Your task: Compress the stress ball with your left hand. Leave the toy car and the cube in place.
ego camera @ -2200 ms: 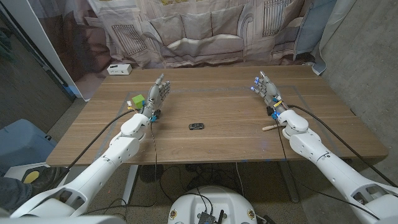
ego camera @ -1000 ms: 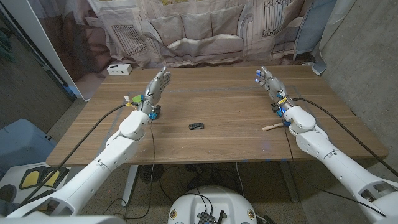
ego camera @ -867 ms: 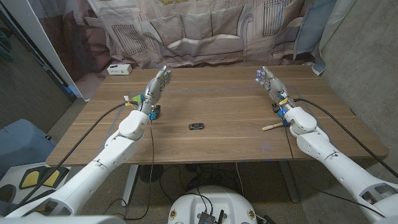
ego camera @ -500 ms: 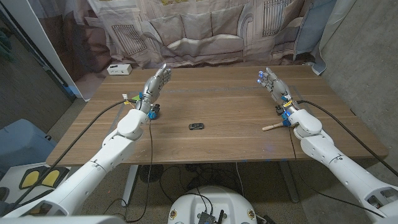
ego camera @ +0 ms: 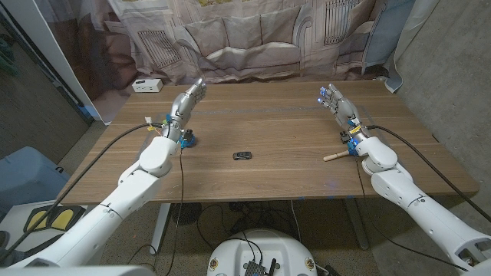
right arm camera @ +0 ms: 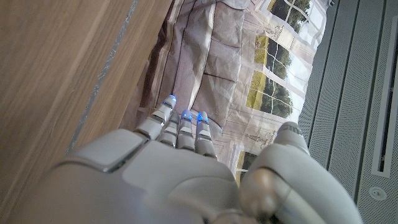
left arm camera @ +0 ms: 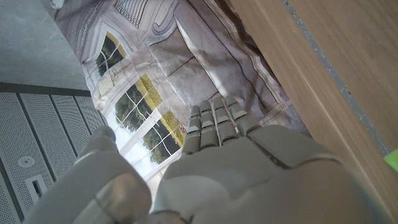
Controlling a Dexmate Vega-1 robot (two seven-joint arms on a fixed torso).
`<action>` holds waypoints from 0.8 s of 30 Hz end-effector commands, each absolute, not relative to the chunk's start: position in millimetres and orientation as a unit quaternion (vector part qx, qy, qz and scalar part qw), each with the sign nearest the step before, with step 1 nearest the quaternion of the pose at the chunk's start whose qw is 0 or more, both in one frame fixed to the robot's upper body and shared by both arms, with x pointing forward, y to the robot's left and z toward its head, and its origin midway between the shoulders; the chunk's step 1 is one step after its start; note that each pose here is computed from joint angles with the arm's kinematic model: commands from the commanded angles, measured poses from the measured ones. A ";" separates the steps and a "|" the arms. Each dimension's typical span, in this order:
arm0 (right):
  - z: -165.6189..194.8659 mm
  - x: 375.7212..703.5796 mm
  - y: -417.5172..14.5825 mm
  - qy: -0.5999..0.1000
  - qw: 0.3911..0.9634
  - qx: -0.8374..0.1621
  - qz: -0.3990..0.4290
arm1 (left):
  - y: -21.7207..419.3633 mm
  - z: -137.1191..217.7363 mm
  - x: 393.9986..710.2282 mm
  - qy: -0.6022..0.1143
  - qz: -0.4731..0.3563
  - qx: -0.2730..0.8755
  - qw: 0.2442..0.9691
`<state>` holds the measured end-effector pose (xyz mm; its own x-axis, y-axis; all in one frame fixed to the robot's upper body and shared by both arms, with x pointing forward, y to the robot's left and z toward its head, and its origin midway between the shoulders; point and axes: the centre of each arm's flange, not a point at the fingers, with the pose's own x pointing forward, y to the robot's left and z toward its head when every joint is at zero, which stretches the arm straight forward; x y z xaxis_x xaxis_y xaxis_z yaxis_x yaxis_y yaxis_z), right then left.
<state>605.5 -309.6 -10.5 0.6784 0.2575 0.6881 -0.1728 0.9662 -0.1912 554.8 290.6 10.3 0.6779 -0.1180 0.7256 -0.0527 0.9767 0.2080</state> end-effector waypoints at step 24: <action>-18.8 589.3 -275.8 -0.390 0.915 -0.052 0.095 | 324.0 19.6 531.7 -0.428 0.086 0.249 0.864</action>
